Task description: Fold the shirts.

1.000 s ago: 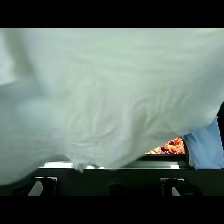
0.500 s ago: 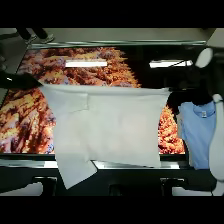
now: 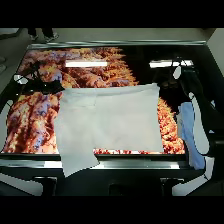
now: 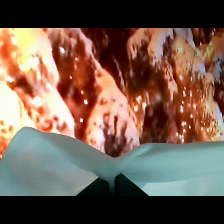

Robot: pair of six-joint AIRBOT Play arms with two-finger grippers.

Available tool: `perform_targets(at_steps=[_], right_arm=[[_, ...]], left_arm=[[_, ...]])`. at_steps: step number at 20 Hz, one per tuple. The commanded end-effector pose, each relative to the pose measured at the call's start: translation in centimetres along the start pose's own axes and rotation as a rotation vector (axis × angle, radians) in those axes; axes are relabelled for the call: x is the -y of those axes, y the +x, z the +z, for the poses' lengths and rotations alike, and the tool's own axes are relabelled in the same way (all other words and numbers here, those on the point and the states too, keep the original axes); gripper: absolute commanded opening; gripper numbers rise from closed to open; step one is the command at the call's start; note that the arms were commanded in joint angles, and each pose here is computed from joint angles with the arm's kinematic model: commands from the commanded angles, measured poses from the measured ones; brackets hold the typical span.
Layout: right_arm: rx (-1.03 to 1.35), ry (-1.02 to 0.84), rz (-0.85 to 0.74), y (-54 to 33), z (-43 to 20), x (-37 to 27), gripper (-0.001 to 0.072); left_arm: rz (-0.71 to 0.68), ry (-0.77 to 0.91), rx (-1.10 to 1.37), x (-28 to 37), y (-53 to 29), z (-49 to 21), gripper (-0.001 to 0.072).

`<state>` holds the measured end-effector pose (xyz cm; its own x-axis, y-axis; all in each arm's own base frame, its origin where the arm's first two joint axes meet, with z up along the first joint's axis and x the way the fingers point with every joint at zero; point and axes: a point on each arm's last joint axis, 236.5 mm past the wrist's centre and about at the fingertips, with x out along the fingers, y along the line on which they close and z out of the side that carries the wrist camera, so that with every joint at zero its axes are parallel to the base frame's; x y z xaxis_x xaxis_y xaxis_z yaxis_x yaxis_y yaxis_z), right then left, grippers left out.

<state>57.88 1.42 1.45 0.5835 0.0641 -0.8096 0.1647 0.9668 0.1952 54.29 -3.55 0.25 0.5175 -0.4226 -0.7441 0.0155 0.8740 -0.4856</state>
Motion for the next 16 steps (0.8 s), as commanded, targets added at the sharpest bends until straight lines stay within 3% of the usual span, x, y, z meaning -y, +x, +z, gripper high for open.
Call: perform_targets(at_steps=[1, 3, 7, 11, 16], right_arm=[[-0.030, 0.005, -0.004, -1.2, -0.5, 0.0, 0.0053], [-0.224, -0.109, -0.046, -3.3, -4.8, 1.1, 0.0052], [-0.549, -0.130, -0.075, -4.7, -12.8, 2.5, 0.0053], [-0.688, -0.142, -0.081, -5.0, -16.8, 3.4, 0.0053], [-0.781, -0.120, -0.051, -4.7, -20.1, 3.2, 0.0053]], left_arm=[[-0.030, 0.015, -0.031, 1.0, -1.0, 0.2, 0.0032], [-0.034, 0.049, -0.190, 1.2, -3.1, -3.2, 0.0032], [0.029, -0.021, -0.530, -0.4, -4.8, -11.6, 0.0032], [0.037, -0.082, -0.733, -1.1, -6.0, -17.1, 0.0032], [0.053, -0.115, -0.780, -1.7, -5.8, -18.8, 0.0031]])
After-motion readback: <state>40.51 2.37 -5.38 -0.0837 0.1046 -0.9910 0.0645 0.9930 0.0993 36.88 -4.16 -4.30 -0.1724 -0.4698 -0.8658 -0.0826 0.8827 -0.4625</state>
